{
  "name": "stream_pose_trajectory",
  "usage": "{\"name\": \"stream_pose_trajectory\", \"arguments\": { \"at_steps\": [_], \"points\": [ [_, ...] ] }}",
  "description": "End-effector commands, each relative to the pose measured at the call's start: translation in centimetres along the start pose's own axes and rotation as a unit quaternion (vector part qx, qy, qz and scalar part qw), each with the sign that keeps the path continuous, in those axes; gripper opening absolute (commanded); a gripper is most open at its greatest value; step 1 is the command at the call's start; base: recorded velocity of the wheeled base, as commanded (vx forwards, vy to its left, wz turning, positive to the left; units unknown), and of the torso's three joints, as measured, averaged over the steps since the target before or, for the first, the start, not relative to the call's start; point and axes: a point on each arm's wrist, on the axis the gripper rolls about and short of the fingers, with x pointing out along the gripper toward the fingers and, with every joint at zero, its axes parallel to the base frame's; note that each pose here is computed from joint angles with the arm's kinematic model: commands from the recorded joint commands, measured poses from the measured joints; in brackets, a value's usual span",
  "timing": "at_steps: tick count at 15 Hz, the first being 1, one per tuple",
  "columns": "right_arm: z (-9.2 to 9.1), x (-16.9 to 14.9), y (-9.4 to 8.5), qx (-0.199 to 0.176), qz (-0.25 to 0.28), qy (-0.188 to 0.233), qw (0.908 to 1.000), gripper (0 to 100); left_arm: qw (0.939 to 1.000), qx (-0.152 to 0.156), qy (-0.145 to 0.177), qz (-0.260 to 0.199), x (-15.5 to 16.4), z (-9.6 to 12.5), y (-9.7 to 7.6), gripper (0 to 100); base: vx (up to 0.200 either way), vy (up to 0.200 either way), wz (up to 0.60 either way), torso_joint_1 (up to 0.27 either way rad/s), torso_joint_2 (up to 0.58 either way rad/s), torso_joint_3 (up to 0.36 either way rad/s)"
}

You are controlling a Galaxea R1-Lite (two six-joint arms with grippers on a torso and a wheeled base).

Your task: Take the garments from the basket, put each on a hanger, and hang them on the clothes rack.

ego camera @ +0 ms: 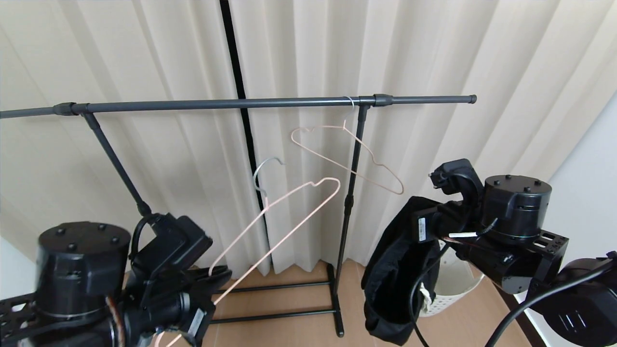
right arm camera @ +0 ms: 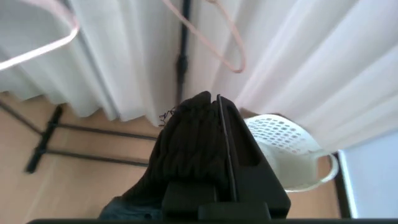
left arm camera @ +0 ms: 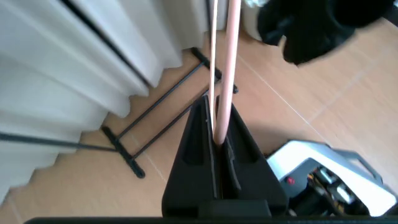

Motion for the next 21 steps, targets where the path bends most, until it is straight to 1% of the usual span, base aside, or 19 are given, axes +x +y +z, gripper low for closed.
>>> {"name": "stream_pose_trajectory", "arguments": {
  "at_steps": [1,3,5,6,9,12,13,15,16,17,18,20,21],
  "points": [
    [0.0,0.8,0.1,-0.008,-0.030,0.001,0.9995,0,0.9990,0.025,-0.018,-0.034,-1.9,-2.0,-0.6,0,0.000,0.000,0.00,0.000,0.00,0.000],
    [-0.3,2.0,-0.3,-0.015,-0.090,0.007,0.9958,0,0.9955,0.028,-0.026,-0.087,-2.0,-3.0,-1.0,0,0.000,0.000,0.00,0.000,0.00,0.000],
    [-0.2,3.1,-0.1,-0.013,-0.136,0.004,0.9906,0,0.9932,0.027,-0.028,-0.110,-2.0,-3.4,-1.2,0,0.000,0.000,0.00,0.000,0.00,0.000],
    [0.1,3.3,0.0,-0.011,-0.144,0.001,0.9895,0,0.9929,0.028,-0.025,-0.113,-2.0,-3.5,-1.3,0,0.000,0.000,0.00,0.000,0.00,0.000],
    [0.3,3.2,0.3,-0.009,-0.143,-0.004,0.9897,0,0.9906,0.035,-0.015,-0.131,-1.5,-3.6,-2.0,0,0.000,0.000,0.00,0.000,0.00,0.000],
    [0.3,2.5,1.6,-0.014,-0.122,-0.006,0.9924,0,0.9880,0.042,-0.010,-0.148,-0.2,-3.5,-2.7,0,0.000,0.000,0.00,0.000,0.00,0.000],
    [0.3,2.5,1.7,-0.014,-0.120,-0.006,0.9927,0,0.9882,0.042,-0.011,-0.147,0.0,-3.5,-2.7,0,0.000,0.000,0.00,0.000,0.00,0.000],
    [0.2,2.0,2.7,-0.019,-0.107,-0.006,0.9940,0,0.9871,0.045,-0.020,-0.152,2.1,-3.4,-3.3,0,0.000,0.000,0.00,0.000,0.00,0.000],
    [0.3,1.7,2.9,-0.019,-0.109,-0.008,0.9938,0,0.9867,0.046,-0.023,-0.154,2.8,-3.4,-3.5,0,0.000,0.000,0.00,0.000,0.00,0.000],
    [0.3,1.7,3.0,-0.018,-0.109,-0.008,0.9938,0,0.9866,0.046,-0.023,-0.155,2.9,-3.4,-3.6,0,0.000,0.000,0.00,0.000,0.00,0.000],
    [0.7,1.0,3.2,-0.017,-0.109,-0.014,0.9938,0,0.9870,0.045,-0.031,-0.151,3.9,-3.4,-3.7,0,0.000,0.000,0.00,0.000,0.00,0.000],
    [1.0,0.1,3.6,-0.017,-0.102,-0.020,0.9944,0,0.9873,0.045,-0.034,-0.148,4.5,-3.4,-3.8,0,0.000,0.000,0.00,0.000,0.00,0.000],
    [1.1,-0.1,3.7,-0.017,-0.105,-0.022,0.9941,0,0.9876,0.038,-0.035,-0.148,4.7,-3.4,-3.8,0,0.000,0.000,0.00,0.000,0.00,0.000]
  ]
}}
